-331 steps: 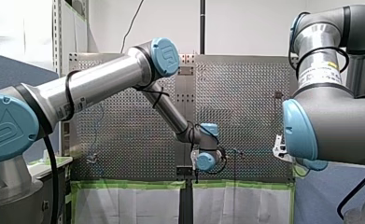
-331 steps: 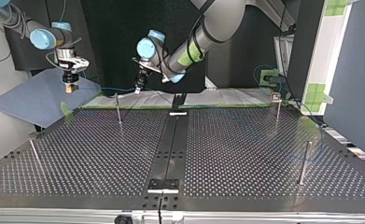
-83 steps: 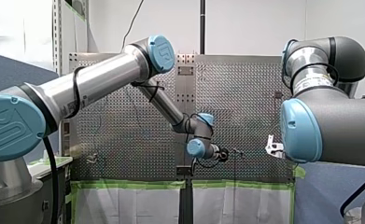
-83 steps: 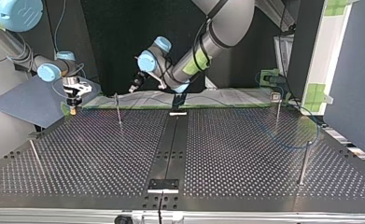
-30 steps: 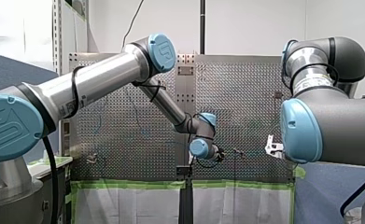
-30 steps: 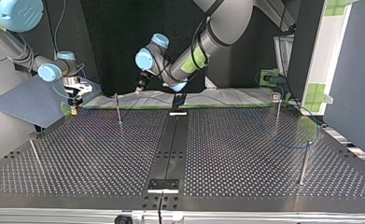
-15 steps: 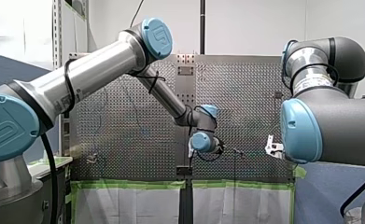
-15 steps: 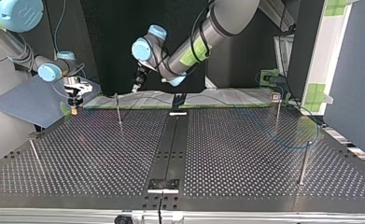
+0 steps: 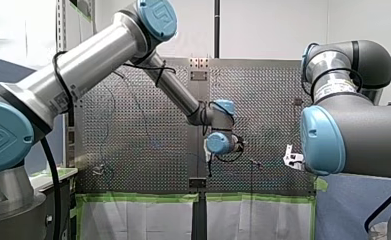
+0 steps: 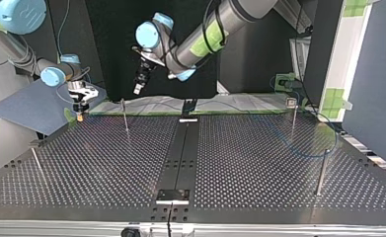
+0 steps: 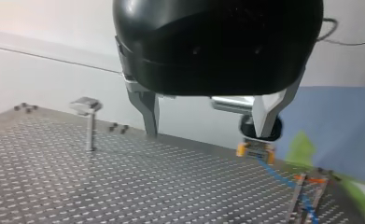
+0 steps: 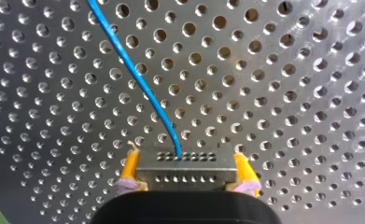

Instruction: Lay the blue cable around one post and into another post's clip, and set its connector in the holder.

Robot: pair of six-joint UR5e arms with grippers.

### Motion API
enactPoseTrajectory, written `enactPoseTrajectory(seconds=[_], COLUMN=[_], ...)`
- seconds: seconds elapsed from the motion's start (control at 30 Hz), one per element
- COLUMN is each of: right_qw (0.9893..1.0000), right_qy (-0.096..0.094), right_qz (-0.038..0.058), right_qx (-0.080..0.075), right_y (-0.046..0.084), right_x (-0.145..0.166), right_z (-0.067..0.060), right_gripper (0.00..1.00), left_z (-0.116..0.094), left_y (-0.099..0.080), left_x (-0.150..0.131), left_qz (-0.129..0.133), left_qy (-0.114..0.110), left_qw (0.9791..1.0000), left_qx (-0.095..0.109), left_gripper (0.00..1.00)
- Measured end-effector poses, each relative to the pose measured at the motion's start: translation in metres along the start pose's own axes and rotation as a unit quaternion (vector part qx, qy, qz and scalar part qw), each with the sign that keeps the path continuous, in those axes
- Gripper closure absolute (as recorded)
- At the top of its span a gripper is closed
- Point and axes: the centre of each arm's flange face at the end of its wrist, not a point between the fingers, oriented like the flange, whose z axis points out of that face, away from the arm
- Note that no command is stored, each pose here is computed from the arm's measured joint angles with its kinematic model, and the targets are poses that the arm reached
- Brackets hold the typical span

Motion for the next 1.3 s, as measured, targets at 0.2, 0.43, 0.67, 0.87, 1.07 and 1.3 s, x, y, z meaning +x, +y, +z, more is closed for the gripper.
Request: enactPoseTrajectory(seconds=[0.2, 0.43, 0.67, 0.87, 1.07, 1.3], right_qw=[1.0000, 1.0000, 1.0000, 0.9999, 0.9999, 0.9999], right_qy=[-0.001, -0.003, -0.003, -0.002, -0.002, -0.003], right_qz=[0.0014, 0.0021, 0.0016, 0.0013, 0.0012, 0.0010], right_qx=[0.003, 0.007, 0.009, 0.010, 0.011, 0.013], right_y=[-0.001, -0.003, -0.006, -0.006, -0.007, -0.009], right_x=[-0.001, -0.003, -0.004, -0.004, -0.004, -0.005], right_z=[0.000, 0.000, 0.001, 0.001, 0.001, 0.001], right_gripper=[1.00, 1.00, 1.00, 1.00, 1.00, 1.00], left_z=[-0.011, -0.026, -0.042, -0.059, -0.079, -0.098], left_y=[0.006, 0.011, 0.015, 0.025, 0.035, 0.049], left_x=[-0.022, -0.047, -0.068, -0.082, -0.092, -0.105], left_qz=[-0.022, -0.040, -0.055, -0.059, -0.055, -0.059], left_qy=[-0.031, -0.063, -0.089, -0.094, -0.090, -0.094], left_qw=[0.9991, 0.9969, 0.9940, 0.9928, 0.9923, 0.9906], left_qx=[-0.018, -0.025, -0.030, -0.046, -0.065, -0.080], left_gripper=[0.00, 0.00, 0.00, 0.00, 0.00, 0.00])
